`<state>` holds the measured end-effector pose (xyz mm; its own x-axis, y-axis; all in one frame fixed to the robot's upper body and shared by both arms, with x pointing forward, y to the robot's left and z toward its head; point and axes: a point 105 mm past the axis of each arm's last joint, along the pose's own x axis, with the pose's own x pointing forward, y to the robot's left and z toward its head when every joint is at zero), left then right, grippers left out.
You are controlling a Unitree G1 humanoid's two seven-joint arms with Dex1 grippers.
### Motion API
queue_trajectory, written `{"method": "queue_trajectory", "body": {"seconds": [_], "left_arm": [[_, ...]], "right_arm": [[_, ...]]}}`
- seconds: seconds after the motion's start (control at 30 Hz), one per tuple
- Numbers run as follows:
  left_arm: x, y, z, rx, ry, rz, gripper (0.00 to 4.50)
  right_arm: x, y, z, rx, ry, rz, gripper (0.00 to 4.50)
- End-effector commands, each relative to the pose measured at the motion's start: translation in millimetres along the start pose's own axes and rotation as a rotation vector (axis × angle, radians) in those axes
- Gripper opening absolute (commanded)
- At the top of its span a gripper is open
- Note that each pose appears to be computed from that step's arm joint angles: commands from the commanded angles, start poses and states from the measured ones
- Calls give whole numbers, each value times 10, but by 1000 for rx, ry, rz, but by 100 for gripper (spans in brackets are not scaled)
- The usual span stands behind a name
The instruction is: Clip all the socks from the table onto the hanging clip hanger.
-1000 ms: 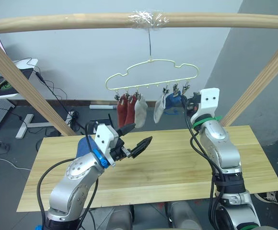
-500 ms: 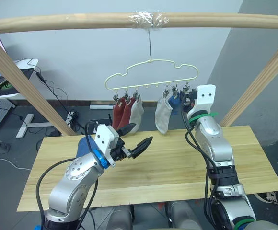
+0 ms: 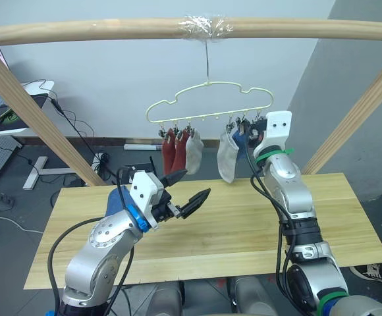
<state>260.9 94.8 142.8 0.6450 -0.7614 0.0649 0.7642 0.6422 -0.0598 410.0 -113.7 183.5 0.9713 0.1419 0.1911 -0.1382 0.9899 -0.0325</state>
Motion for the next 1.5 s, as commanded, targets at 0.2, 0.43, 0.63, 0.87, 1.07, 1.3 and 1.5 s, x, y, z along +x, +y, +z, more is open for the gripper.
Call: {"method": "queue_trajectory", "body": {"seconds": [0.2, 0.43, 0.63, 0.87, 1.07, 1.3, 1.5], "left_arm": [[-8, -58, 101, 16, -35, -16, 450], [-4, -57, 98, 14, -34, -12, 450], [3, -51, 98, 13, -36, -8, 450], [-66, 195, -25, -14, 1, 136, 450], [-562, 970, -494, 13, 207, 504, 450], [-1045, 1601, -929, 67, 411, 701, 450], [-1013, 1841, -1174, 34, 491, 693, 450]], "right_arm": [[65, -19, 175, 17, -68, 3, 242], [91, -28, 153, 71, -57, -1, 180], [107, -73, 156, 109, -55, -16, 2], [82, -177, 217, 63, -40, 14, 0], [-7, -219, 164, 53, 137, 150, 0], [-120, -236, 206, 42, 240, 238, 0], [-176, -228, 156, 49, 283, 228, 0]]}}
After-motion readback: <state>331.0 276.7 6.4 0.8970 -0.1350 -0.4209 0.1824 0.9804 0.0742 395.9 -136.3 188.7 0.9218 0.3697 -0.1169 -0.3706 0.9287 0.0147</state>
